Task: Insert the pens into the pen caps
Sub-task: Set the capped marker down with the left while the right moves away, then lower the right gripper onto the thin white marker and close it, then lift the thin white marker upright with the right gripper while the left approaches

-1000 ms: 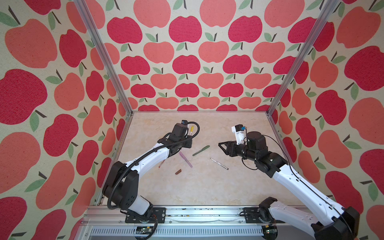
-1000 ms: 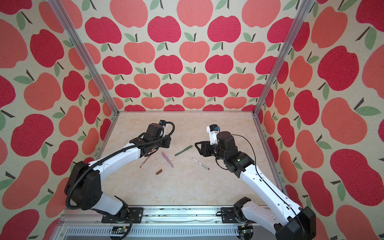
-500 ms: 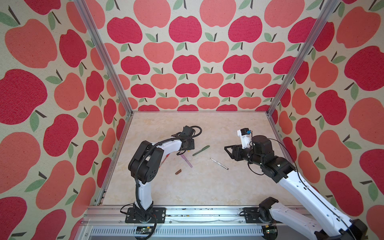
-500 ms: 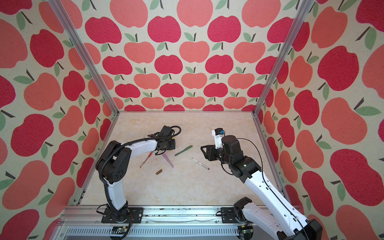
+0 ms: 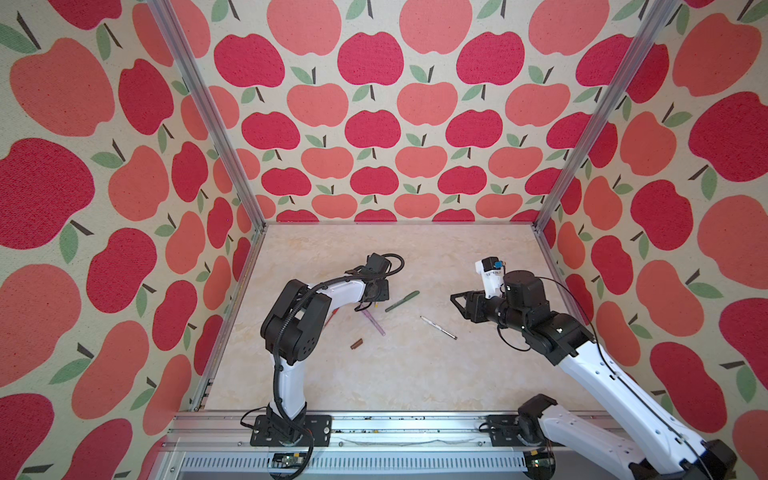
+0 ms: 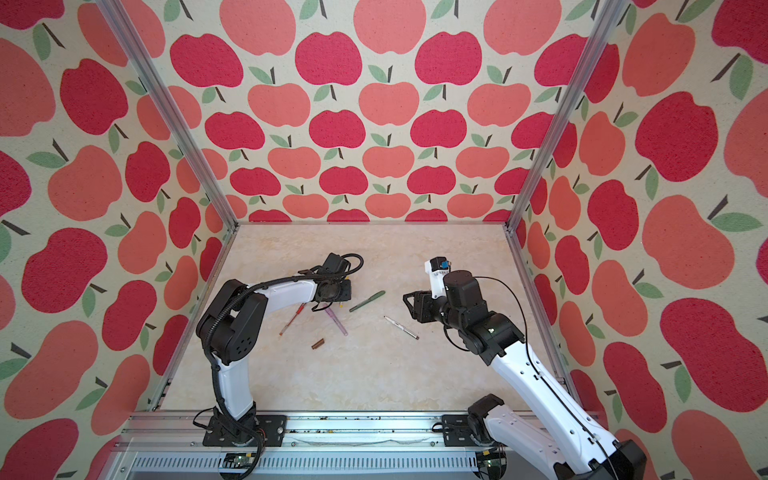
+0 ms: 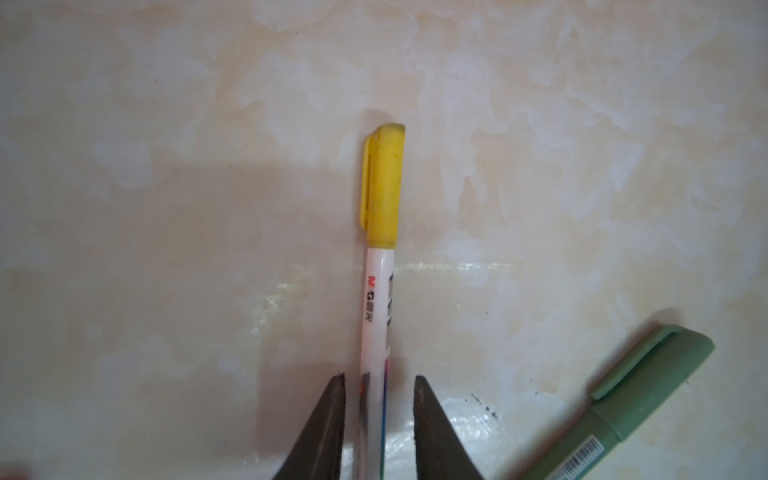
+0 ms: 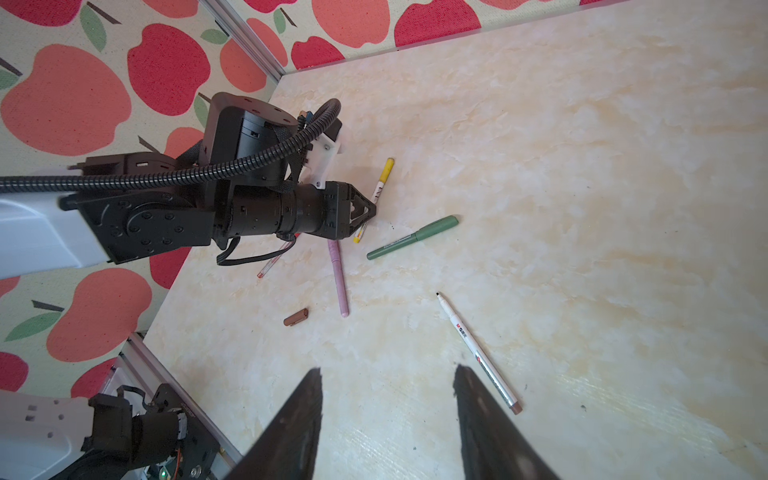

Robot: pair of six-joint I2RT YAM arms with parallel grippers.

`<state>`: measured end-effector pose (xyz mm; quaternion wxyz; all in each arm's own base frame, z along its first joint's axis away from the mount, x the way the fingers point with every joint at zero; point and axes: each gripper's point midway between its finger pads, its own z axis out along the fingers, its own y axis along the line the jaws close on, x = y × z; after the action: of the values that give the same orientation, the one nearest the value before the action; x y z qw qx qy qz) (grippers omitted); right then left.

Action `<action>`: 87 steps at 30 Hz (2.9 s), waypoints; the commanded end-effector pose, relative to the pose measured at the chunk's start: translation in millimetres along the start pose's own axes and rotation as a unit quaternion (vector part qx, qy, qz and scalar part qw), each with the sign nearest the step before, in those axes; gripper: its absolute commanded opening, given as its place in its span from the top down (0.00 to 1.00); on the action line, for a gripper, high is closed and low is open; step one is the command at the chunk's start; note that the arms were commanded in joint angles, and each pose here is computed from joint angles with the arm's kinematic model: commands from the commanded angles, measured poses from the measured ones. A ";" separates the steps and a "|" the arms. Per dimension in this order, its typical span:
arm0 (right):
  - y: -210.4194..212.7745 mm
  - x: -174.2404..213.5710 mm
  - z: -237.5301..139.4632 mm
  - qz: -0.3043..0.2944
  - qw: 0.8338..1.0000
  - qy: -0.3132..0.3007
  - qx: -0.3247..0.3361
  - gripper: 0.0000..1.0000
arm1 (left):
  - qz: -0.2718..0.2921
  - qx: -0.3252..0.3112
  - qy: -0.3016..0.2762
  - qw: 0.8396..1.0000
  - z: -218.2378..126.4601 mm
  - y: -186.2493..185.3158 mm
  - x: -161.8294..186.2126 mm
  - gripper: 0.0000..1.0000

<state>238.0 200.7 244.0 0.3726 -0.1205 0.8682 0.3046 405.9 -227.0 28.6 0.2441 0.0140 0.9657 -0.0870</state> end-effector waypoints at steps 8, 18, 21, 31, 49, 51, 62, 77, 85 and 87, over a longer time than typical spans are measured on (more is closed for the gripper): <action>-13.2 14.7 3.0 -0.025 0.998 0.053 0.036 0.46 | -0.005 0.017 -0.062 0.998 -46.0 -1.2 -16.3 0.52; -44.9 69.9 57.5 -0.075 0.967 0.229 0.082 0.42 | 0.035 0.123 -0.287 0.949 -222.0 -1.1 -42.5 0.14; -52.1 81.0 75.7 -0.099 0.954 0.267 0.094 0.40 | 0.029 0.151 -0.305 0.940 -248.5 12.3 -24.6 0.13; -65.3 109.8 132.8 -0.144 0.919 0.351 0.109 0.37 | -0.019 0.159 -0.324 0.932 -268.1 49.1 17.3 0.11; -84.6 149.7 162.2 -0.158 0.897 0.397 0.116 0.38 | -0.050 0.144 -0.297 0.943 -256.6 52.4 14.1 0.11; -85.2 151.7 164.8 -0.157 0.896 0.399 0.115 0.39 | -0.054 0.140 -0.292 0.944 -254.2 53.9 15.5 0.10; -91.4 169.2 168.2 -0.149 0.887 0.421 0.118 0.54 | -0.054 0.139 -0.296 0.943 -257.7 54.0 12.2 0.10; -95.6 169.5 171.8 -0.135 0.886 0.423 0.136 0.87 | -0.058 0.143 -0.287 0.946 -259.1 53.2 14.4 0.10; -94.7 165.4 173.0 -0.127 0.888 0.419 0.142 0.94 | -0.056 0.146 -0.288 0.945 -261.2 55.4 20.3 0.10; -89.2 157.5 171.6 -0.123 0.894 0.408 0.137 0.95 | -0.052 0.158 -0.287 0.943 -262.6 51.6 20.9 0.09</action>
<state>280.0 239.4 18.6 0.0696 -0.2971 0.9509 0.0515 270.7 -130.5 233.1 0.5018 -0.0264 0.8295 -0.2438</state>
